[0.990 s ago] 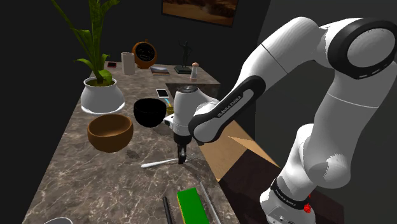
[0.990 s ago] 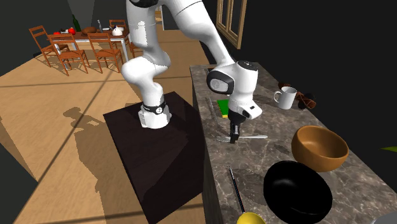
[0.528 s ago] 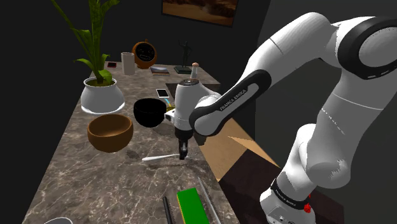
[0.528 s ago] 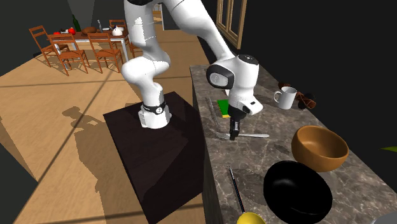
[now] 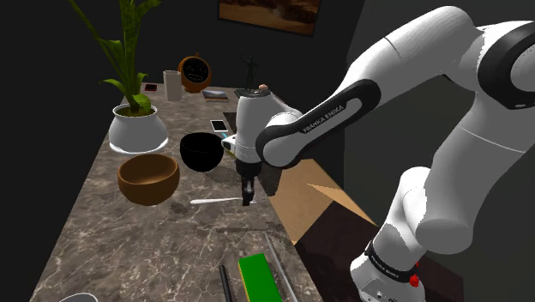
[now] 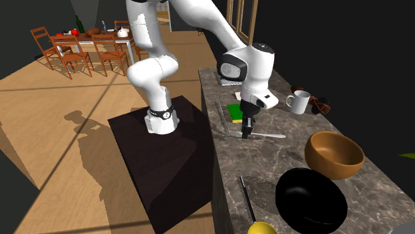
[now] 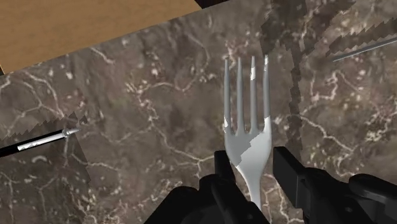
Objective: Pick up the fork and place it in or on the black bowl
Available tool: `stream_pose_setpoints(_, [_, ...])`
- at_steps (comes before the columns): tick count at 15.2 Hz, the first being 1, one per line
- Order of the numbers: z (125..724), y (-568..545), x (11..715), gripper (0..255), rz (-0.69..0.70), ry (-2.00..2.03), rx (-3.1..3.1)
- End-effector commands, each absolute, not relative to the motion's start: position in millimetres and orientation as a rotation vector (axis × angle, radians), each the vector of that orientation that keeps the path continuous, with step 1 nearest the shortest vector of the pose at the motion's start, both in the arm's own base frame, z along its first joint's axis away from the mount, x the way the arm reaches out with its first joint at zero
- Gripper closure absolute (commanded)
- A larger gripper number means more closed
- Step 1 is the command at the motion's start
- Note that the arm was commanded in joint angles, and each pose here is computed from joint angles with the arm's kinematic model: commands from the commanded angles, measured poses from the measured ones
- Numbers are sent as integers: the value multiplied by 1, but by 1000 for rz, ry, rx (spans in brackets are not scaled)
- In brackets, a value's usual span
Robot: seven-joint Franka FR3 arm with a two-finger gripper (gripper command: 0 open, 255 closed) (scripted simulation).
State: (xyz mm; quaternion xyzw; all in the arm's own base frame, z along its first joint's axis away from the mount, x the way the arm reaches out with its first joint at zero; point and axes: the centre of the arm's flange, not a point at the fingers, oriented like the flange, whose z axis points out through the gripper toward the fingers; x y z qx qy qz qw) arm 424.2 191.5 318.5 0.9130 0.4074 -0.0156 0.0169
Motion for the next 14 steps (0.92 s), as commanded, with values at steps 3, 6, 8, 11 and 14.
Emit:
stream_pose_setpoints(3, [340,190,424,255,-49,1266,2838])
stream_pose_setpoints(6, [355,190,424,255,-49,1266,2838])
stream_pose_setpoints(8, [366,190,424,255,-49,1266,2838])
stream_pose_setpoints(11, [382,190,424,255,-49,1266,2838])
stream_pose_setpoints(14, [398,190,424,255,-49,1266,2838])
